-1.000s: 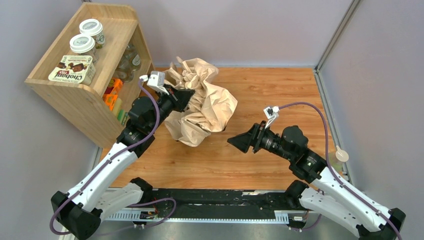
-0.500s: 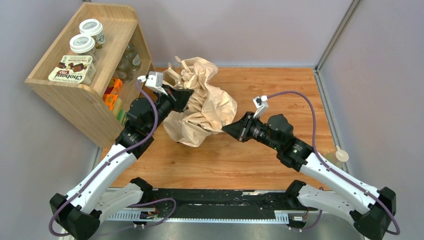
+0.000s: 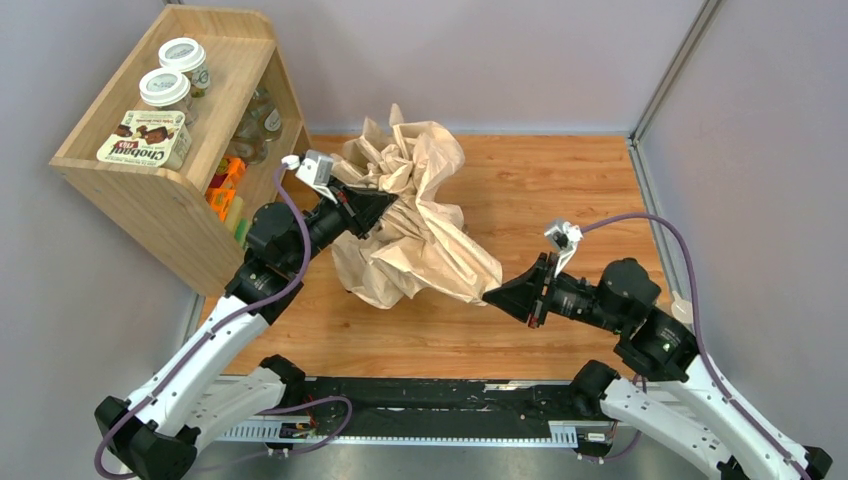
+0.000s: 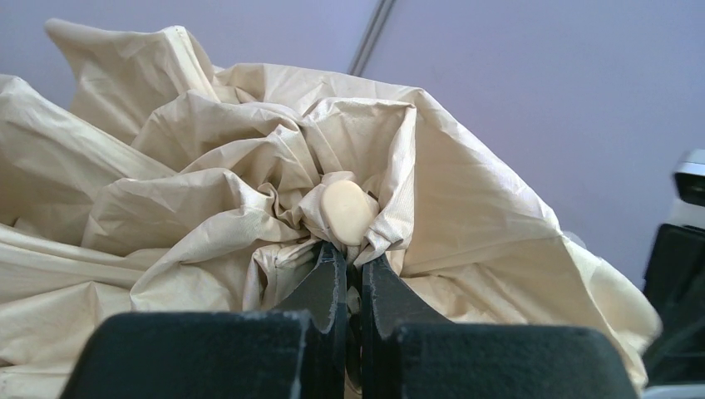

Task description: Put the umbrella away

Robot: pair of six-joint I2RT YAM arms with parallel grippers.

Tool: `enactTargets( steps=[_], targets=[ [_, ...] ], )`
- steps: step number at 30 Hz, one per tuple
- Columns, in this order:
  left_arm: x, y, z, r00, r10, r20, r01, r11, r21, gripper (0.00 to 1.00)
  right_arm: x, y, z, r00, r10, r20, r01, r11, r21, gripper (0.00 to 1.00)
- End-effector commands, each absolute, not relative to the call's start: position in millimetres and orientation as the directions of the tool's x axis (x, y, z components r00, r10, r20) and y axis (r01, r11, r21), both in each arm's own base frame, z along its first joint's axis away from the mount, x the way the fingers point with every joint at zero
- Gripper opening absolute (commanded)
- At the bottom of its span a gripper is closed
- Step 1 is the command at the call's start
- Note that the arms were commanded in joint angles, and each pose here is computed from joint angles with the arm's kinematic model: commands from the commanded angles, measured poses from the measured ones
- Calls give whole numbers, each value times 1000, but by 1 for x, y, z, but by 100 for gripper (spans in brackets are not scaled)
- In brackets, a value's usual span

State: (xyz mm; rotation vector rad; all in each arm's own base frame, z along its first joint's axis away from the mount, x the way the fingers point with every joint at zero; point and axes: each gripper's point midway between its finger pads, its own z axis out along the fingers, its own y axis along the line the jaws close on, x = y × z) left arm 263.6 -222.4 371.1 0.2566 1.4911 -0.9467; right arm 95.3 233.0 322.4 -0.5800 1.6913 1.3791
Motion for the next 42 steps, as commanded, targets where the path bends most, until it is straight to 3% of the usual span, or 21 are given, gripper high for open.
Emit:
enactTargets(
  steps=[1,5,6,11,12,14,16,17,19,22,24,26,28,30,32,37,42],
  targets=[
    [246,-230,419,-57,-402,-914,786,547,-289,0,127,200,247,-607,-26,-794,-624,635,456,0],
    [256,-228,416,-71,-405,-912,754,577,-315,0,85,238,279,-615,-61,-786,-759,319,568,0],
    [256,-227,418,-65,-401,-914,752,582,-309,0,87,238,280,-603,-49,-796,-763,328,557,0],
    [250,-229,427,-44,-400,-915,778,561,-283,0,132,189,235,-597,-52,-801,-597,696,400,0],
    [249,-230,428,-36,-396,-918,785,558,-271,0,128,186,230,-612,-86,-786,-599,700,390,0],
    [245,-232,428,-7,-369,-929,806,548,-224,0,89,214,254,-613,-114,-782,-730,461,505,0],
    [241,-234,426,38,-327,-944,825,544,-155,0,39,236,285,-649,-123,-751,-761,113,639,0],
    [241,-233,422,48,-312,-949,823,551,-139,0,25,237,297,-665,-125,-737,-744,16,668,0],
    [242,-230,418,80,-275,-958,813,575,-97,0,9,229,304,-668,-141,-731,-734,-41,678,0],
    [237,-231,414,126,-240,-963,828,560,-31,0,-3,218,312,-658,-127,-743,-743,-57,667,0],
    [228,-236,413,135,-230,-964,858,514,-2,0,6,215,319,-632,-83,-770,-773,5,634,14],
    [218,-241,413,136,-226,-964,888,460,17,0,46,209,318,-603,6,-798,-774,238,587,37],
    [206,-245,413,130,-228,-965,914,405,28,0,90,193,307,-590,60,-805,-679,502,535,41],
    [196,-246,413,121,-234,-965,930,366,28,0,104,188,300,-569,26,-822,-659,583,475,52],
    [187,-247,412,100,-239,-966,944,330,16,0,106,197,300,-553,-10,-833,-696,555,455,54],
    [170,-255,411,-3,-256,-967,976,212,-59,0,109,248,344,-510,5,-860,-808,341,481,54],
    [170,-258,403,-70,-256,-964,974,190,-121,0,116,279,370,-513,25,-858,-830,239,504,42]
  ],
)
